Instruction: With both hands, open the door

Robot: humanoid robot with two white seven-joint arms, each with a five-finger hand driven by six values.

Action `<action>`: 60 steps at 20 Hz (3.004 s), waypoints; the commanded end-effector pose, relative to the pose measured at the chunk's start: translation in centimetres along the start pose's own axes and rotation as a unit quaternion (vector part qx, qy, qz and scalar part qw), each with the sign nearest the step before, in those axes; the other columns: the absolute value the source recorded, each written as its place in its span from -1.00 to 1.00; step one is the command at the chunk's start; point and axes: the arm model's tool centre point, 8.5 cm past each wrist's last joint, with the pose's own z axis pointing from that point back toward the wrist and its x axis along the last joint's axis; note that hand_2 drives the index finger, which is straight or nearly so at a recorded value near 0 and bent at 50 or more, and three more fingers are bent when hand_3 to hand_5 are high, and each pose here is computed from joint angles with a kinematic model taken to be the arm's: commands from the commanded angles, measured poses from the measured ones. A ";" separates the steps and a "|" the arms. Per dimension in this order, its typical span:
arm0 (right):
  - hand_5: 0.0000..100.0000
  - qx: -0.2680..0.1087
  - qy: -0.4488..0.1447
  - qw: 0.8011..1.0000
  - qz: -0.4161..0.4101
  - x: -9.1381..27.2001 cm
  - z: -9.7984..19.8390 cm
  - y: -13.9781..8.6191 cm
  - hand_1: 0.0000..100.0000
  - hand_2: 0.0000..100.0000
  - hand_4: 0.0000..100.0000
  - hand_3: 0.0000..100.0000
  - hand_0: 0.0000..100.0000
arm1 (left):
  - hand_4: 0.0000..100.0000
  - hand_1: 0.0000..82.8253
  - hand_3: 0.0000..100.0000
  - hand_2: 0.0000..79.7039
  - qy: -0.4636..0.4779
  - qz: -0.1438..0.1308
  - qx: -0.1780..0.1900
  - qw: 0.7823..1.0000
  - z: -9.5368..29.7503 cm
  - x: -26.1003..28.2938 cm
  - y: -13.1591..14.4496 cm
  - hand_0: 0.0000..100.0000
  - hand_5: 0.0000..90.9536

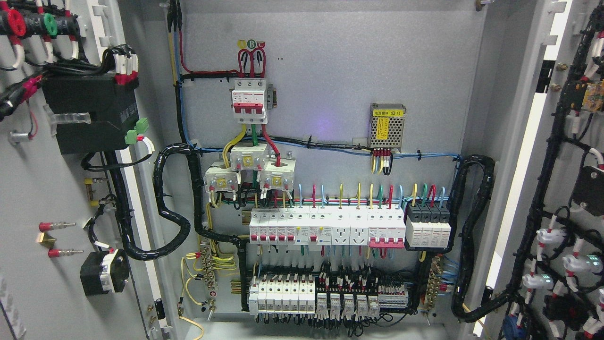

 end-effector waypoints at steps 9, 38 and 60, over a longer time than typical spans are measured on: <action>-0.62 -0.041 0.000 0.999 0.004 -0.1 0.6 -1.2 -1.00 -0.88 -0.62 -0.44 0.23 | -1.00 -0.06 -1.00 -1.00 -0.001 0.001 -0.013 1.000 -0.3 0.1 -1.6 -0.76 -1.00; -1.00 -0.287 -0.003 0.957 0.047 -5.0 9.8 -3.1 -1.00 -1.00 -1.00 -1.00 -0.04 | -1.00 -0.06 -1.00 -1.00 0.000 0.001 -0.013 1.000 -0.3 0.1 -1.6 -0.76 -1.00; -1.00 -0.374 -0.017 0.914 0.153 -5.1 19.0 2.5 -1.00 -1.00 -1.00 -1.00 -0.12 | -1.00 -0.06 -1.00 -1.00 -0.014 -0.002 -0.015 1.000 -0.5 1.9 -1.9 -0.76 -1.00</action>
